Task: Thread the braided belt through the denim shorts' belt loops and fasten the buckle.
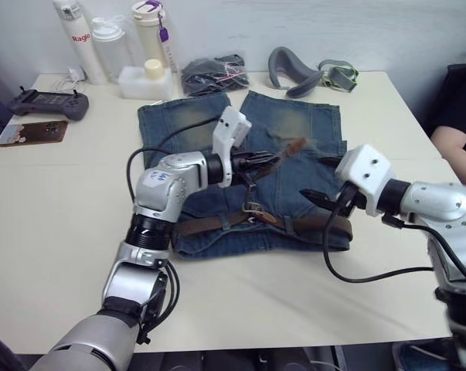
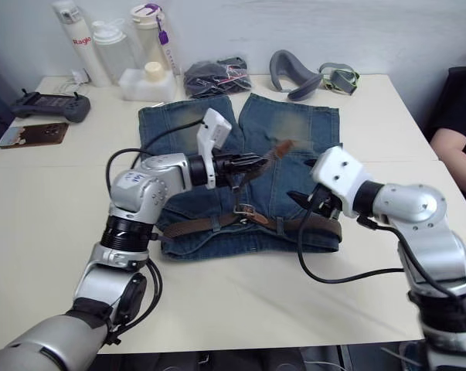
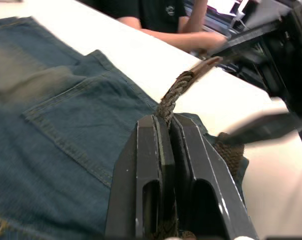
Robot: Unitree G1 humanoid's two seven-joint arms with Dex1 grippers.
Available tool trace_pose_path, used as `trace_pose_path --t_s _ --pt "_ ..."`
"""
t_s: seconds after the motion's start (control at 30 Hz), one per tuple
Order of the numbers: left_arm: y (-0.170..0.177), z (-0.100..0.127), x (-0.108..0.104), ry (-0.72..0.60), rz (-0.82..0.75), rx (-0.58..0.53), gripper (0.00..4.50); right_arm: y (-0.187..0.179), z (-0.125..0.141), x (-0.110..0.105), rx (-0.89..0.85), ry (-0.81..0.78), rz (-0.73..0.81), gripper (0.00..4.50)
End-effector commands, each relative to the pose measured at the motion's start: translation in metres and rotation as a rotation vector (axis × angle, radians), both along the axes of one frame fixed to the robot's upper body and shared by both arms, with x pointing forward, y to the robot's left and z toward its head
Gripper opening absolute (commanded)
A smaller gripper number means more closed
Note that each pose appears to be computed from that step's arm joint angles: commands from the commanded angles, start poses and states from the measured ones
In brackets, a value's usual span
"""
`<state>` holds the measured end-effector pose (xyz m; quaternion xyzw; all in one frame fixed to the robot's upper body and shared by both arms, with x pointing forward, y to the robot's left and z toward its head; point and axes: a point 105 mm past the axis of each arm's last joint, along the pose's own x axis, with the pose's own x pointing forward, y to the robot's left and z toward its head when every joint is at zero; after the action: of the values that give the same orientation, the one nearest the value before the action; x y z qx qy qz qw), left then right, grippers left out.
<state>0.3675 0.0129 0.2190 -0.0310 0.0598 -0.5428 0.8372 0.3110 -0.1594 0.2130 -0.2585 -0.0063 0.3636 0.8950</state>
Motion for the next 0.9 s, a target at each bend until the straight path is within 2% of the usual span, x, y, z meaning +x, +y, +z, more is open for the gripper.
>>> trace_pose_path --t_s 0.03,0.13,0.23,0.27,0.3,0.4,0.5,0.63,0.7,0.8,0.9 --pt "0.0 0.017 -0.01 0.0 -0.01 -0.088 0.0 0.012 0.001 -0.008 0.299 0.086 0.002 3.42" --pt "0.005 0.023 -0.012 0.01 -0.008 -0.142 0.0 0.033 -0.009 -0.008 0.397 0.167 0.052 2.6" --pt "0.01 0.026 -0.018 -0.007 -0.022 -0.16 0.0 0.059 -0.017 -0.004 0.393 0.21 0.111 0.99" --pt "0.011 0.024 -0.019 -0.006 -0.021 -0.157 0.0 0.065 -0.018 -0.001 0.394 0.216 0.117 0.66" --pt "0.012 0.022 -0.02 -0.007 -0.021 -0.147 0.0 0.07 -0.02 0.002 0.396 0.223 0.121 0.08" --pt "0.013 0.018 -0.021 0.002 0.001 -0.146 0.0 0.083 -0.037 0.007 0.364 0.287 0.141 0.08" --pt "0.013 0.016 -0.02 -0.001 0.019 -0.139 0.0 0.09 -0.064 0.003 0.314 0.426 0.154 0.08" --pt "0.018 0.011 -0.02 -0.004 0.047 -0.115 0.0 0.099 -0.121 -0.012 0.21 0.625 0.166 0.08" --pt "0.041 0.008 -0.011 0.012 0.149 -0.128 0.0 0.096 -0.137 -0.015 0.172 0.645 0.142 0.08" --pt "0.073 -0.002 -0.008 0.064 0.258 -0.155 0.0 0.094 -0.137 -0.014 0.172 0.619 0.136 0.08" --pt "0.094 -0.024 -0.013 0.136 0.314 -0.147 0.0 0.096 -0.103 -0.012 0.257 0.5 0.201 0.08"
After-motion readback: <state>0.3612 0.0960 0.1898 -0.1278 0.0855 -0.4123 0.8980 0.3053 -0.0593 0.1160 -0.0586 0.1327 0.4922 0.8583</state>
